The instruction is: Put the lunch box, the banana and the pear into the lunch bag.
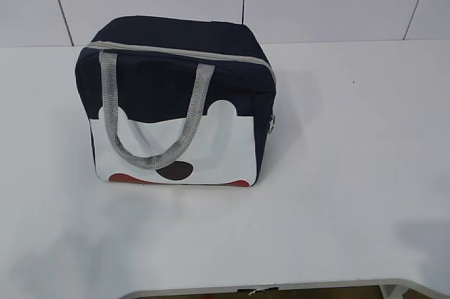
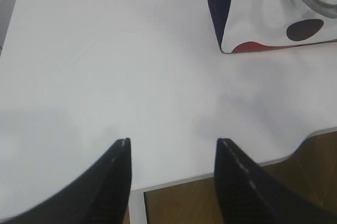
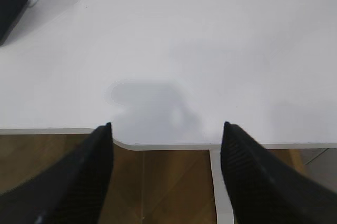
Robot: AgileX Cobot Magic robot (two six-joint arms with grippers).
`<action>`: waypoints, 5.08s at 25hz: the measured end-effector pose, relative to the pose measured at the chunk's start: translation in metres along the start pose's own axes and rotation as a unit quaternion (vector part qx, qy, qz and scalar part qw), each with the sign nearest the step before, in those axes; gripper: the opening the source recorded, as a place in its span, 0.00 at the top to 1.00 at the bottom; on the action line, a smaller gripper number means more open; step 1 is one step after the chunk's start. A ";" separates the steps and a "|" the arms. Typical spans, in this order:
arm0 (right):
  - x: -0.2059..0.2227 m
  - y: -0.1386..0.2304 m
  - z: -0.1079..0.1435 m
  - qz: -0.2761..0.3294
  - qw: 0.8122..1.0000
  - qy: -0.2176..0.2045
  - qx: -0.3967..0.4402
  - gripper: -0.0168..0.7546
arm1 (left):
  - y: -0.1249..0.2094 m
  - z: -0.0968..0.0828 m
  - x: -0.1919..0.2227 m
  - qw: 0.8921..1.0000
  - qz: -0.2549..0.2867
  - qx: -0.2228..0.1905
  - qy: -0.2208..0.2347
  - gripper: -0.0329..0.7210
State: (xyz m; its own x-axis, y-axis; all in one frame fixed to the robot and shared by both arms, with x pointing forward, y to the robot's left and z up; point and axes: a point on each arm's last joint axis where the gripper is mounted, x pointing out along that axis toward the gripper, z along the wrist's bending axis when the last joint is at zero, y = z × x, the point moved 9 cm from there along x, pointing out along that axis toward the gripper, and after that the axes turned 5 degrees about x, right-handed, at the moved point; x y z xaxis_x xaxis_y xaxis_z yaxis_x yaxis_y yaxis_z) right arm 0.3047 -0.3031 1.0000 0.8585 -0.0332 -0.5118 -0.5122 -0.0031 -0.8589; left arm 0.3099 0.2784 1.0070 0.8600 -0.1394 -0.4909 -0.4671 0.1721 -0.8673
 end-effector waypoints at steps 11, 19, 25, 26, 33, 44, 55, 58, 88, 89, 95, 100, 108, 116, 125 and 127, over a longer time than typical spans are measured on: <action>0.000 0.000 0.000 0.000 1.000 0.000 0.000 0.30 | 0.000 0.000 0.000 1.000 0.000 0.000 0.000 0.48; 0.000 0.000 0.000 0.000 1.000 0.000 0.000 0.30 | 0.000 0.000 0.000 1.000 0.000 0.000 0.000 0.48; 0.000 0.000 0.000 0.000 1.000 0.000 0.000 0.30 | 0.000 0.000 0.000 1.000 0.000 0.000 0.000 0.48; 0.000 0.000 0.000 0.000 1.000 0.000 0.000 0.30 | 0.000 0.000 0.000 1.000 0.000 0.000 0.000 0.48; 0.000 0.000 0.000 0.000 1.000 0.000 0.000 0.30 | 0.000 0.000 0.000 1.000 0.000 0.000 0.000 0.48; 0.000 0.000 0.000 0.000 1.000 0.000 0.000 0.30 | 0.000 0.000 0.000 1.000 0.000 0.000 0.000 0.48; 0.000 0.000 0.000 -0.001 1.000 0.000 0.000 0.30 | 0.000 0.000 0.000 1.000 0.000 0.000 0.000 0.48; 0.000 0.000 0.000 -0.001 1.000 0.000 0.000 0.30 | 0.000 0.000 0.000 1.000 0.000 0.000 0.000 0.48; 0.000 0.000 0.000 -0.001 1.000 0.000 0.000 0.30 | 0.000 0.000 0.000 1.000 0.000 0.000 0.000 0.48; 0.000 0.000 0.000 -0.001 1.000 0.000 0.000 0.30 | 0.000 0.000 0.000 1.000 0.000 0.000 0.000 0.48; 0.000 0.000 0.000 -0.001 1.000 0.000 0.000 0.30 | 0.000 0.000 0.000 1.000 0.000 0.000 0.000 0.48; 0.000 0.000 0.000 -0.001 1.000 0.000 0.000 0.30 | 0.000 0.000 0.000 1.000 0.000 0.000 0.000 0.48; 0.000 0.000 0.000 -0.001 1.000 0.000 0.000 0.30 | 0.000 0.000 0.000 1.000 0.000 0.000 0.000 0.48; 0.000 0.000 0.000 -0.001 1.000 0.000 0.000 0.30 | 0.000 0.000 0.000 1.000 0.000 0.000 0.000 0.48; 0.000 0.000 0.000 -0.001 1.000 0.000 0.000 0.30 | 0.000 0.000 0.000 1.000 0.000 0.000 0.000 0.48; 0.000 0.000 0.000 -0.001 1.000 0.000 0.000 0.30 | 0.000 0.000 0.000 1.000 0.000 0.000 0.000 0.48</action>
State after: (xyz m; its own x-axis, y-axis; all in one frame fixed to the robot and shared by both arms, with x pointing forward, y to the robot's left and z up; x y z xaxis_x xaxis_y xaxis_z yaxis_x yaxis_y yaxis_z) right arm 0.3049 -0.3031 1.0003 0.8595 -0.0332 -0.5100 -0.5104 -0.0032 -0.8600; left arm 0.3099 0.2784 1.0070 0.8600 -0.1394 -0.4909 -0.4671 0.1721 -0.8673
